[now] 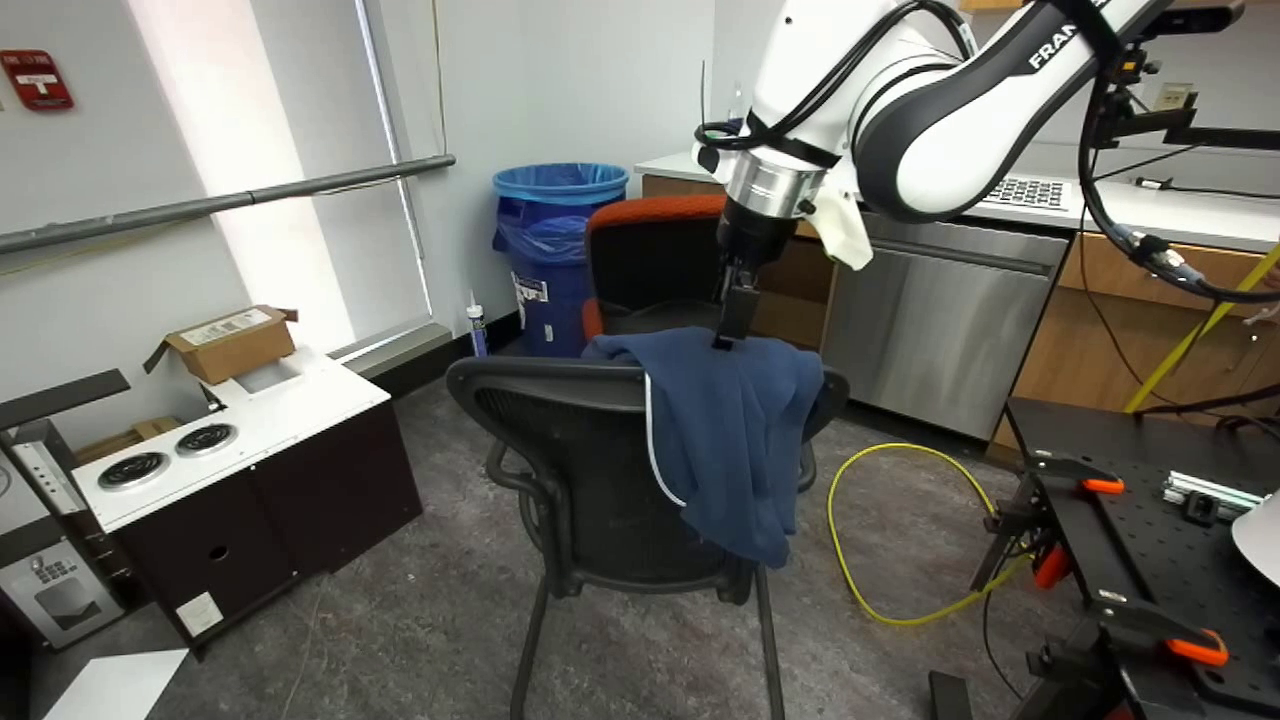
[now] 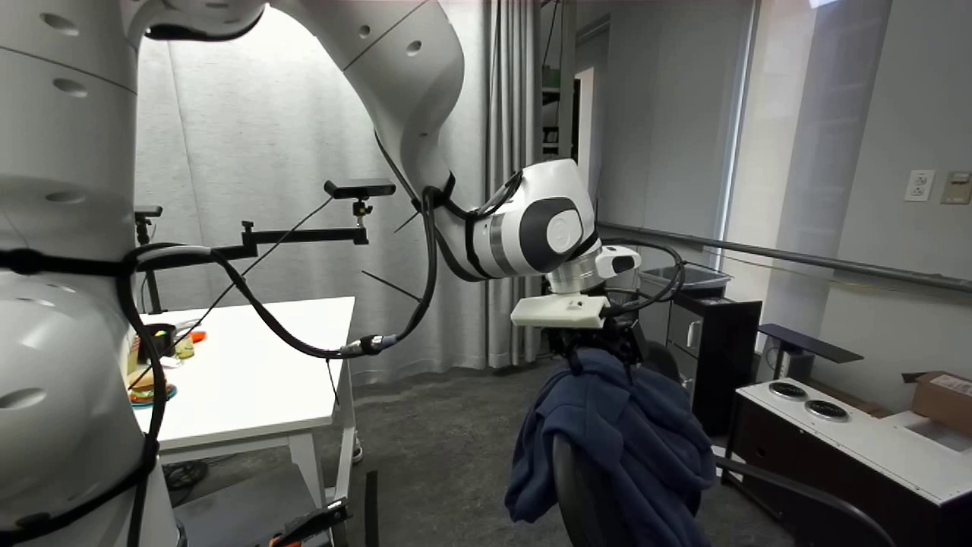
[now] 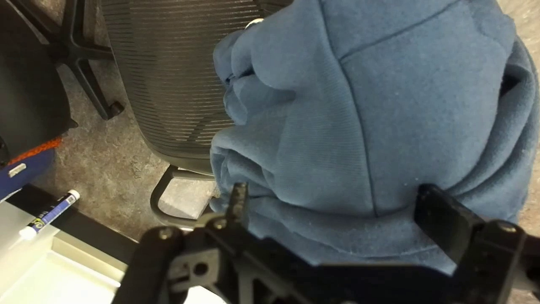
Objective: Put the hoodie on the seat of the chair
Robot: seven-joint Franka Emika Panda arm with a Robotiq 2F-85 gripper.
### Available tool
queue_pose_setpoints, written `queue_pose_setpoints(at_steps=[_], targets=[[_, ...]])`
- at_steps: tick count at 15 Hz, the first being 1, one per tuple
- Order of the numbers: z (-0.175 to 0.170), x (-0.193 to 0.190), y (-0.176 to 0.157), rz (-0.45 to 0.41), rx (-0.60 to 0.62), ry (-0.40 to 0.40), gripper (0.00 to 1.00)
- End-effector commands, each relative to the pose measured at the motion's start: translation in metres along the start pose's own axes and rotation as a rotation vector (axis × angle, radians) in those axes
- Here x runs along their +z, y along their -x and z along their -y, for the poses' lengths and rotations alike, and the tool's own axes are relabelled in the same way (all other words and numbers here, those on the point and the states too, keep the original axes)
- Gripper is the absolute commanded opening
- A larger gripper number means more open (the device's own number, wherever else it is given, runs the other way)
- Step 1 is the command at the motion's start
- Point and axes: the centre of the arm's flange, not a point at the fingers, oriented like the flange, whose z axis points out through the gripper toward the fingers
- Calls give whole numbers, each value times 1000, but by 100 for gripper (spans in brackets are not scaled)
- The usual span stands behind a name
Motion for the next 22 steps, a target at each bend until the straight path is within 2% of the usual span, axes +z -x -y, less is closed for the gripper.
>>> queue_pose_setpoints(at_steps=[1,6,15,17,22], targets=[[-1,29,-16,-8,17,15,100],[5,53,-21,16,14,12,100],[5,59,-29,10,22,18,100],[3,60,-29,12,33,22,74],[1,58,-33,5,40,32,38]])
